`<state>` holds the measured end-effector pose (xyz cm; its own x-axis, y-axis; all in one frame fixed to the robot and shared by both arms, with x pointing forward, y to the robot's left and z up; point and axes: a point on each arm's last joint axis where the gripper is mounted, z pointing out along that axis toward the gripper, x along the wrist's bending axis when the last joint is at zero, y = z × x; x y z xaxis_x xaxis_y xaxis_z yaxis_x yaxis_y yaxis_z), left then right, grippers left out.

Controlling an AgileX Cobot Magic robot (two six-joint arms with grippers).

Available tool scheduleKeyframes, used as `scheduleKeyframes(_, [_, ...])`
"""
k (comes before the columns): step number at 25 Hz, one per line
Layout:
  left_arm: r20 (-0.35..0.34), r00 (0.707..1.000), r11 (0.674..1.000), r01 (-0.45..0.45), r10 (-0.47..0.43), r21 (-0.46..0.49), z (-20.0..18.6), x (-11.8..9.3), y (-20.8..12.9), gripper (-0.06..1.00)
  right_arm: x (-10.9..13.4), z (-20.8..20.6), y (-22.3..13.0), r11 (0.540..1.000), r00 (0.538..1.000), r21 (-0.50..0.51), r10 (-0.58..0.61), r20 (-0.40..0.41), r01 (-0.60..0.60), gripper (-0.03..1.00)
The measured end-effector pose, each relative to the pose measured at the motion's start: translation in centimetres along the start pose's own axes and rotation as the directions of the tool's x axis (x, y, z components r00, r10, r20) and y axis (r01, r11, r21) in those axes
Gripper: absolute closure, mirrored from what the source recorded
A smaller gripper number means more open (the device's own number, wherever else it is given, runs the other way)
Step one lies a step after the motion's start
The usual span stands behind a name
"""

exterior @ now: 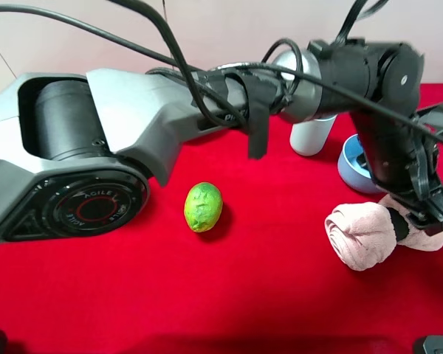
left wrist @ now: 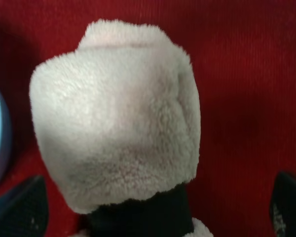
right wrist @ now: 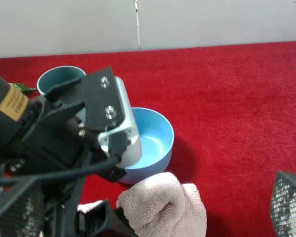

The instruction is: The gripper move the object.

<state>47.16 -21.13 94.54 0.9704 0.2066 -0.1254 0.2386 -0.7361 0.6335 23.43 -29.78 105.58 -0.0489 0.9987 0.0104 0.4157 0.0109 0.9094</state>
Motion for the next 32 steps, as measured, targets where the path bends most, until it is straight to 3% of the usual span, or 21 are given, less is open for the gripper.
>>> scheduleKeyframes(16, [-0.198, 0.98, 0.986, 0.043, -0.01, 0.162, -7.7, 0.3, 2.4, 0.07, 0.0, 0.0, 0.0, 1.0, 1.0, 0.0, 0.0, -0.001, 0.0, 0.28])
scheduleKeyframes(32, [-0.325, 0.945, 0.996, 0.06, -0.036, 0.064, -13.4, 1.2, 4.5, 0.07, 0.0, 0.0, 0.0, 1.0, 1.0, 0.0, 0.0, -0.001, 0.0, 0.28])
